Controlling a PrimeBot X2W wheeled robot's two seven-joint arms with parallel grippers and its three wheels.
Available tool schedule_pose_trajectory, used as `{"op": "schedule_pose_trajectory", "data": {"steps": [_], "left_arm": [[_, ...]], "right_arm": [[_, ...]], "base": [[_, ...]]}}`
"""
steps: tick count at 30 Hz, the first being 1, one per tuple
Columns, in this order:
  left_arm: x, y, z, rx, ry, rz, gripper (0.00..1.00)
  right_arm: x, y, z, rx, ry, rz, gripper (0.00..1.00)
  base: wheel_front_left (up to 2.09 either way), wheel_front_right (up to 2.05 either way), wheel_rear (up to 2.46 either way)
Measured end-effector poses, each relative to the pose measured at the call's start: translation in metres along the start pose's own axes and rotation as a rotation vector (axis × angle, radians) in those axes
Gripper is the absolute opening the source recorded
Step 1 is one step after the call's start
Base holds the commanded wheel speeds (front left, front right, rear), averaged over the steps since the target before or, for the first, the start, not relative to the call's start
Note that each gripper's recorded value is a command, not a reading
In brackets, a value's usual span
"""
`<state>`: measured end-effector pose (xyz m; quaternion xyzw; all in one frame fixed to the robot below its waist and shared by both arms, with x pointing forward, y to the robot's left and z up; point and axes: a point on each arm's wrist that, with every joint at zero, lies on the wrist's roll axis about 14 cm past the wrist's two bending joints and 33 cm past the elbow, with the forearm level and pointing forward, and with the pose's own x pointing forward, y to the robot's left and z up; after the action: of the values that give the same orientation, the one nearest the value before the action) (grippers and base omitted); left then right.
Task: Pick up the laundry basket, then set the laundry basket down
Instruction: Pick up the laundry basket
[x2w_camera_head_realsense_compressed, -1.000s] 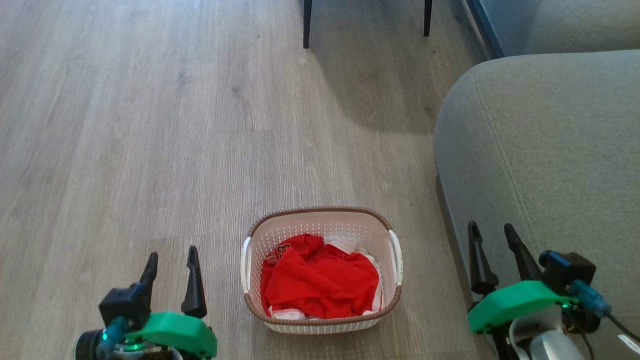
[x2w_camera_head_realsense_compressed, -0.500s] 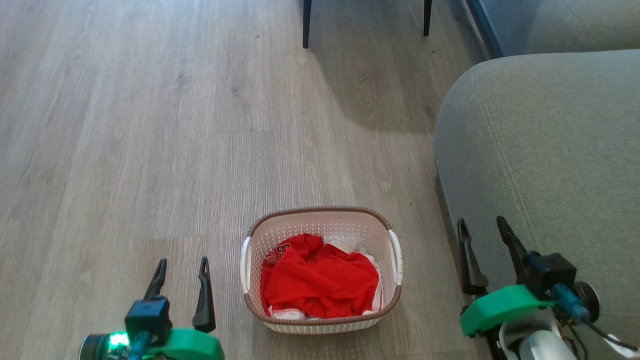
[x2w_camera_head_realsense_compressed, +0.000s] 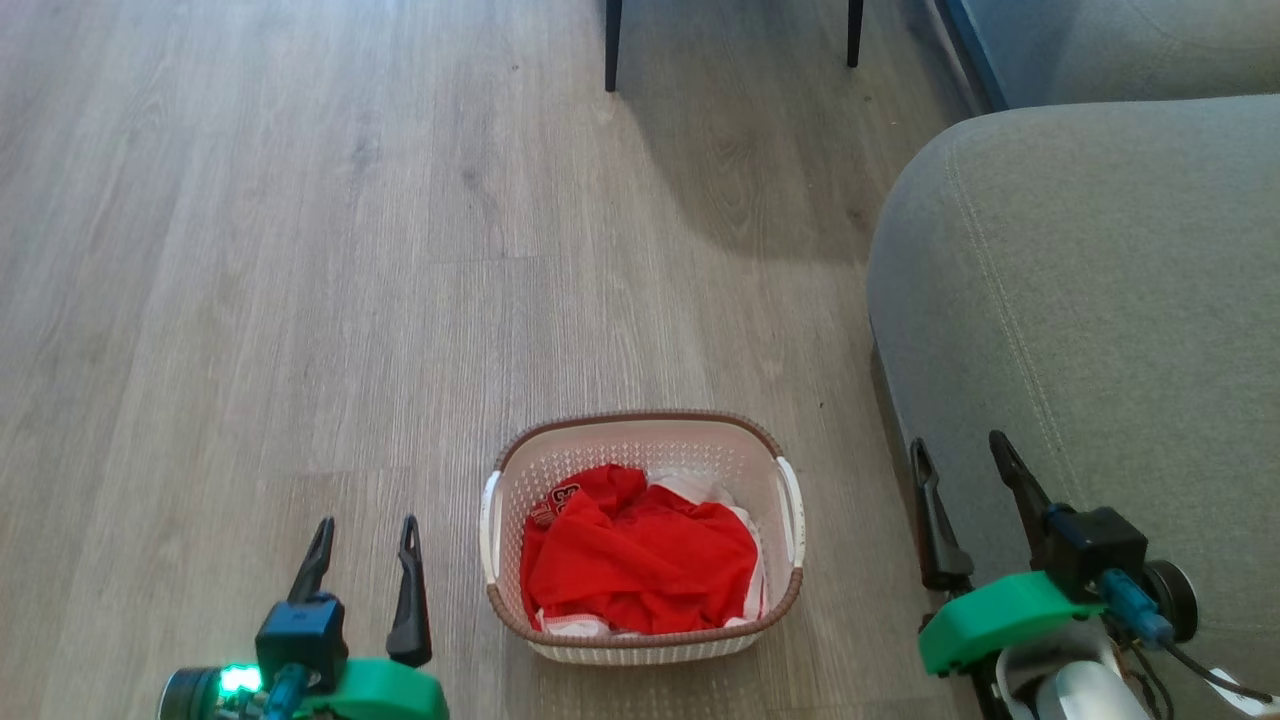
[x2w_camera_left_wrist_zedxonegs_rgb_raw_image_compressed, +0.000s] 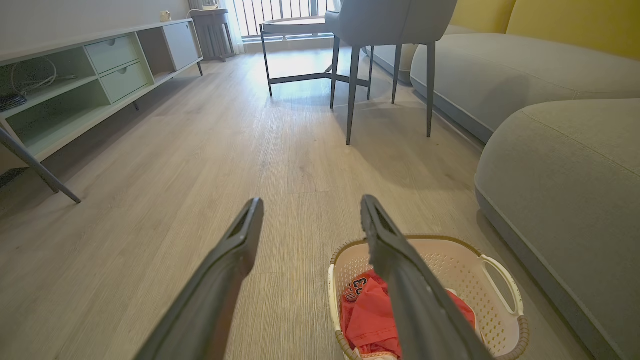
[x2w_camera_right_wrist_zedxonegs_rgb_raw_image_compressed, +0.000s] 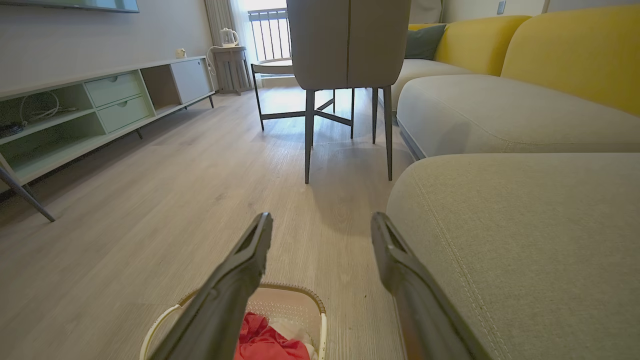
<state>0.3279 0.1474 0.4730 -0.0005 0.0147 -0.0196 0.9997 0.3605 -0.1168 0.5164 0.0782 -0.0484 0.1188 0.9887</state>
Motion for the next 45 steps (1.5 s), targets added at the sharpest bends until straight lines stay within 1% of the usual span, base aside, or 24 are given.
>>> {"op": "schedule_pose_trajectory", "data": {"steps": [10,17,23,24,33,38,45], "left_arm": [[0.002,0.0,-0.005,-0.001,0.018,0.0,1.0],[0.009,0.0,-0.017,-0.002,0.057,0.002,1.0],[0.045,-0.006,-0.027,-0.016,0.082,-0.016,1.0],[0.055,-0.009,-0.035,-0.02,0.103,-0.02,1.0],[0.1,-0.012,-0.087,-0.042,0.234,-0.022,1.0],[0.124,-0.014,-0.12,-0.069,0.308,-0.021,1.0],[0.147,-0.018,-0.172,-0.085,0.421,-0.03,1.0]], "right_arm": [[0.001,-0.003,-0.006,-0.002,0.018,-0.006,1.0],[0.006,-0.011,-0.021,-0.004,0.061,-0.024,1.0],[0.039,-0.021,-0.037,-0.013,0.093,-0.024,1.0],[0.049,-0.023,-0.046,-0.012,0.112,-0.022,1.0],[0.092,-0.039,-0.11,0.001,0.249,-0.018,1.0],[0.108,-0.051,-0.154,0.007,0.343,-0.019,1.0],[0.125,-0.054,-0.222,0.041,0.472,-0.005,1.0]], "base": [[0.0,0.0,0.0],[0.0,0.0,0.0],[0.0,0.0,0.0],[0.0,0.0,0.0],[0.0,0.0,0.0],[0.0,0.0,0.0],[0.0,0.0,0.0]]}}
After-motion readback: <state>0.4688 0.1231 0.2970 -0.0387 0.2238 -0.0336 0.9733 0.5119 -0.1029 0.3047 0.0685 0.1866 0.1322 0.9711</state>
